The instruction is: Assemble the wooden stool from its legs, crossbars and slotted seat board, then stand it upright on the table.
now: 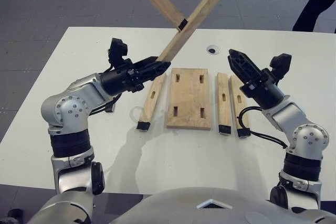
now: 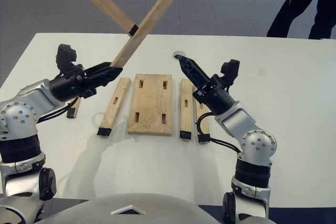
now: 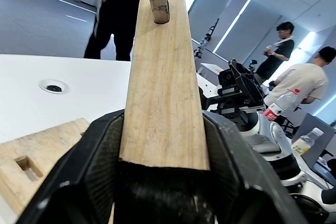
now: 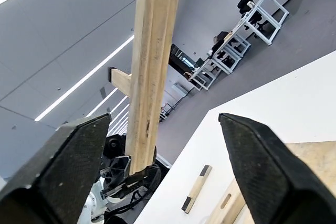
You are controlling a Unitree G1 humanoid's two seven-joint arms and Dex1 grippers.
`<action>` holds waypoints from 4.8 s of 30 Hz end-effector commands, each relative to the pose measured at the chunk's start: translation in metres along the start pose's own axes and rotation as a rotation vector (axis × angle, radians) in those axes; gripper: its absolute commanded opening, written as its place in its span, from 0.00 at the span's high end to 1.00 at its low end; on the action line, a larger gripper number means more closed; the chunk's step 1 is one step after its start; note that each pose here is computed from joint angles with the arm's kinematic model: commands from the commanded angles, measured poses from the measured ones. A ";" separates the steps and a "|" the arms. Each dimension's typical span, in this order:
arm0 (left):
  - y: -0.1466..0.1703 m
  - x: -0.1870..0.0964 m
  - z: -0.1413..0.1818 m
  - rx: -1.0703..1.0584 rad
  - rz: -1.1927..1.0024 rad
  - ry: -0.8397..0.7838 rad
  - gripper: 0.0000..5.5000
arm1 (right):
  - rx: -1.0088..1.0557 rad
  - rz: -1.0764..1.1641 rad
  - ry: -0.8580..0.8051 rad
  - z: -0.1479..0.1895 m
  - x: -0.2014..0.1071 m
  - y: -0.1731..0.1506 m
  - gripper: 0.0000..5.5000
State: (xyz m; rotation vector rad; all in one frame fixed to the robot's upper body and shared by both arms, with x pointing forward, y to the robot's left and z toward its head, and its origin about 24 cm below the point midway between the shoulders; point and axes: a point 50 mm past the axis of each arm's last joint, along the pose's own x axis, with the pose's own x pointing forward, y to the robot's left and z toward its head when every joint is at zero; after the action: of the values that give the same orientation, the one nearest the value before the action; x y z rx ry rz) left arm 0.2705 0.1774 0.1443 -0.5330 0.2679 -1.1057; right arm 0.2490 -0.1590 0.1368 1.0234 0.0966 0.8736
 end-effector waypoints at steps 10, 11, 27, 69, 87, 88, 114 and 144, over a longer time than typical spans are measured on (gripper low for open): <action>-0.018 0.025 0.009 -0.154 -0.268 0.052 0.62 | 0.057 0.224 0.154 -0.008 0.033 0.014 0.00; -0.018 0.025 0.009 -0.167 -0.277 0.058 0.62 | 0.056 0.239 0.153 -0.007 0.034 0.015 0.00; -0.019 0.025 -0.003 -0.174 -0.303 0.128 0.62 | 0.071 0.309 0.152 0.000 0.040 0.020 0.29; -0.016 0.017 0.004 -0.079 -0.279 0.090 0.26 | 0.049 0.302 0.171 0.002 0.032 0.021 0.63; 0.012 0.006 -0.085 0.913 0.119 0.568 0.26 | -0.293 0.098 0.219 0.036 0.011 0.002 0.63; 0.013 0.005 -0.090 0.960 0.108 0.606 0.26 | -0.295 0.102 0.222 0.035 0.012 0.002 0.63; 0.039 -0.029 -0.078 1.464 -0.055 1.142 0.26 | -0.552 0.014 0.365 0.024 0.034 -0.034 0.63; 0.034 -0.018 -0.083 1.474 -0.103 1.080 0.26 | -0.629 -0.057 0.665 0.003 0.036 -0.103 0.63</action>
State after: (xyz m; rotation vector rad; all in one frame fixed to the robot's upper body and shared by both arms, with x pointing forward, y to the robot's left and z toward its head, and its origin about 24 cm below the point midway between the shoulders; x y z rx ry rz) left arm 0.2653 0.1808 0.0813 1.4420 0.1551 -1.1912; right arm 0.3428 -0.1537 0.0994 0.1718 0.2248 1.1131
